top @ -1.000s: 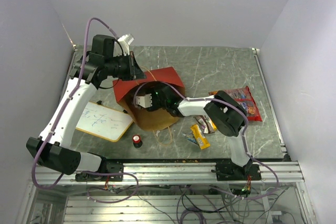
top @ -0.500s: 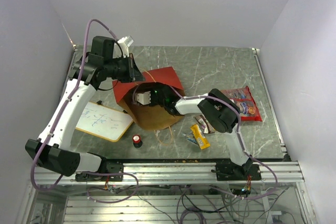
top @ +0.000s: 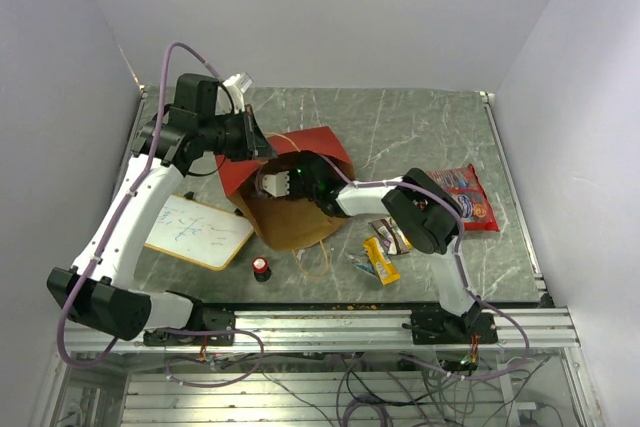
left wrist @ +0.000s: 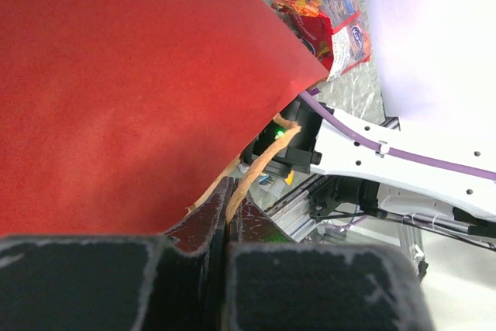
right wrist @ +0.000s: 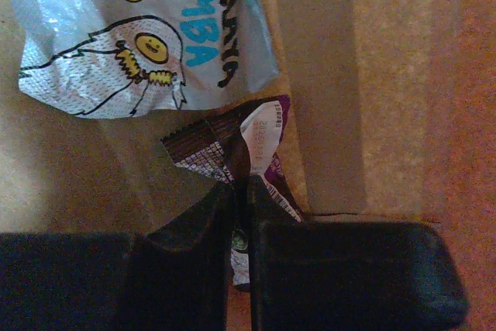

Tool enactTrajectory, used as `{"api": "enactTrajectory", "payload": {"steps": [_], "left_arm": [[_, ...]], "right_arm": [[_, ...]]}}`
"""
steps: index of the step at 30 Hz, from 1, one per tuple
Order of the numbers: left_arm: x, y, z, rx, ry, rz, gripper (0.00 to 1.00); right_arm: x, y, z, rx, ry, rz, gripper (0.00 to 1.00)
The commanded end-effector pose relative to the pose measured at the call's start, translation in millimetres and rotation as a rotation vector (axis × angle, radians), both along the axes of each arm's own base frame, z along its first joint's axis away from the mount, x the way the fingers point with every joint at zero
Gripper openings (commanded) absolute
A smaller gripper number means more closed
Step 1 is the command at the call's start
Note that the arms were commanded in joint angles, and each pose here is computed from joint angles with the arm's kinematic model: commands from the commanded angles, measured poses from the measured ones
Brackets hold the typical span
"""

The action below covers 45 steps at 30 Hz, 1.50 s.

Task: Take the snacks out of the paper bag
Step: Take out the snack from the paper bag.

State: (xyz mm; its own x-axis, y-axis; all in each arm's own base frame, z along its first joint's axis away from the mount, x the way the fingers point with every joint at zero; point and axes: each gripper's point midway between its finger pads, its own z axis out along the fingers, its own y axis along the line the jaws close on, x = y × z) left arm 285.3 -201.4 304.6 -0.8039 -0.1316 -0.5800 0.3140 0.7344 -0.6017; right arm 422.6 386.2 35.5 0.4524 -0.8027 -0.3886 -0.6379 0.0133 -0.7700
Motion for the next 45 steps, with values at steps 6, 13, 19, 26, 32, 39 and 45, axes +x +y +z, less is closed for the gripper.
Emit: {"api": "enactTrajectory", "payload": {"steps": [6, 13, 19, 26, 32, 39, 45], "left_arm": [[8.5, -10.4, 8.8, -0.066, -0.019, 0.003, 0.07], [15.9, -9.4, 12.3, -0.073, -0.022, 0.030, 0.07], [9.9, -9.0, 3.9, -0.086, 0.010, 0.033, 0.07], [9.9, -8.3, 2.9, -0.101, 0.020, 0.051, 0.07], [10.9, -4.8, 6.4, -0.091, 0.007, 0.064, 0.07], [11.4, -1.6, -0.7, -0.069, 0.012, 0.073, 0.07], [16.9, 3.2, -3.8, -0.028, 0.005, 0.089, 0.07]], "right_arm": [[-37.3, 12.1, 41.3, 0.026, 0.057, -0.026, 0.00], [-87.8, 12.5, 57.2, 0.070, 0.099, -0.046, 0.00], [-118.1, 9.7, 70.8, 0.088, 0.097, -0.061, 0.00], [-155.1, 10.9, 86.9, 0.098, 0.117, -0.009, 0.00], [-180.2, 1.2, 110.6, 0.113, 0.139, 0.001, 0.00], [-209.5, -26.2, 153.4, 0.187, 0.200, -0.056, 0.00], [-230.8, -69.1, 192.7, 0.314, 0.297, -0.207, 0.00]]}}
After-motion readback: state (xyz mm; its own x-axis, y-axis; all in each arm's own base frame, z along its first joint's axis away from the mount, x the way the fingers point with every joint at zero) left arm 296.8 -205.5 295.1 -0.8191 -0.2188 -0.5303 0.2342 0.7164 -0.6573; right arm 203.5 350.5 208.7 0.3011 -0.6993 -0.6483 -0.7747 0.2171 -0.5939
